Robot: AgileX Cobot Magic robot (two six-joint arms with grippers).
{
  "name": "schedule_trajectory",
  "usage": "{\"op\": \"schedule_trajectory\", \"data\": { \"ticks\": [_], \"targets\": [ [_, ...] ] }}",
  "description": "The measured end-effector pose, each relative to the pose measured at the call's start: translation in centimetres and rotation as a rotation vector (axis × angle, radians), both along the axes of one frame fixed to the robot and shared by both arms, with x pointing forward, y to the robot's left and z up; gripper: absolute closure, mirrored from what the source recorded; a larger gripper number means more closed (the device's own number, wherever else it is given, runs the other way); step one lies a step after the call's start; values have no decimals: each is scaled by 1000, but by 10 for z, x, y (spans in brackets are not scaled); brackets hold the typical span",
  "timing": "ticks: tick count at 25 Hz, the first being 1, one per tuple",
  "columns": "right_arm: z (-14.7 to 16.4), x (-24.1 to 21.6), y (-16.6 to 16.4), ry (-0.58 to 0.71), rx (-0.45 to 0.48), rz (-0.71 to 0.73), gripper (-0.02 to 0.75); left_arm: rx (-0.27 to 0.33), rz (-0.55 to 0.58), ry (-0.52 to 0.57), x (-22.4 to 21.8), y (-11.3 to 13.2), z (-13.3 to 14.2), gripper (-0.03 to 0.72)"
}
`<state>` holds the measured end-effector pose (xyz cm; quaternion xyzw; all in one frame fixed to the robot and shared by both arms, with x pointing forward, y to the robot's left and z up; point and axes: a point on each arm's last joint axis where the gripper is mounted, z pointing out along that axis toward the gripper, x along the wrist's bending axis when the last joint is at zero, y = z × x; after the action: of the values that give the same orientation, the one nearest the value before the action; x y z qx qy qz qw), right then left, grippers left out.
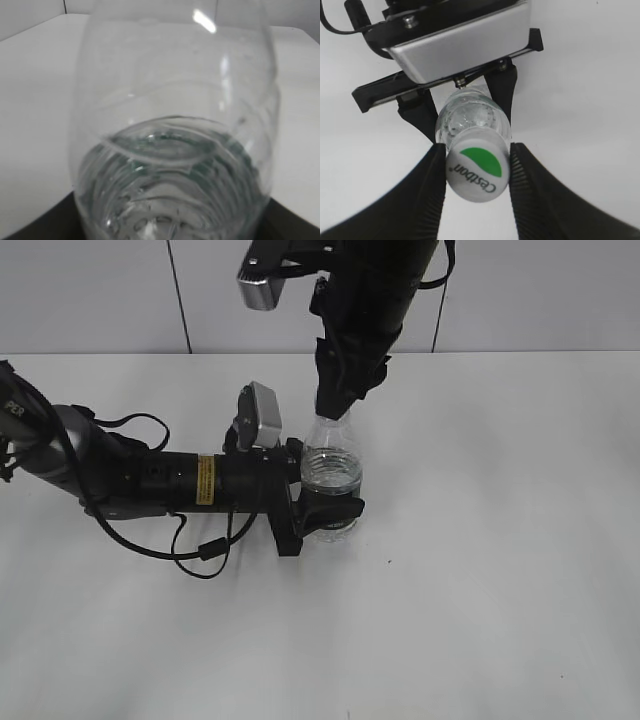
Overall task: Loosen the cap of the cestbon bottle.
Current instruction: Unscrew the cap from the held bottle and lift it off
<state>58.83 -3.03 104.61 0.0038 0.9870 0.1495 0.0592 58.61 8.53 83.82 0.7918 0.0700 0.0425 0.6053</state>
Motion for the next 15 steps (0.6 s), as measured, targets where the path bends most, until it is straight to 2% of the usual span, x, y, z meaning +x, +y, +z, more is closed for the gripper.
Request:
{"op": "schedule_trajectory", "data": {
  "ticks": [5,15],
  "targets": [
    [0,0,0,-31,-13,101,442,1,-3,0,0,0,0,283],
    [5,-2,-1,-44,-8,119,446,3,-6,2,-1,0,0,283]
  ]
}}
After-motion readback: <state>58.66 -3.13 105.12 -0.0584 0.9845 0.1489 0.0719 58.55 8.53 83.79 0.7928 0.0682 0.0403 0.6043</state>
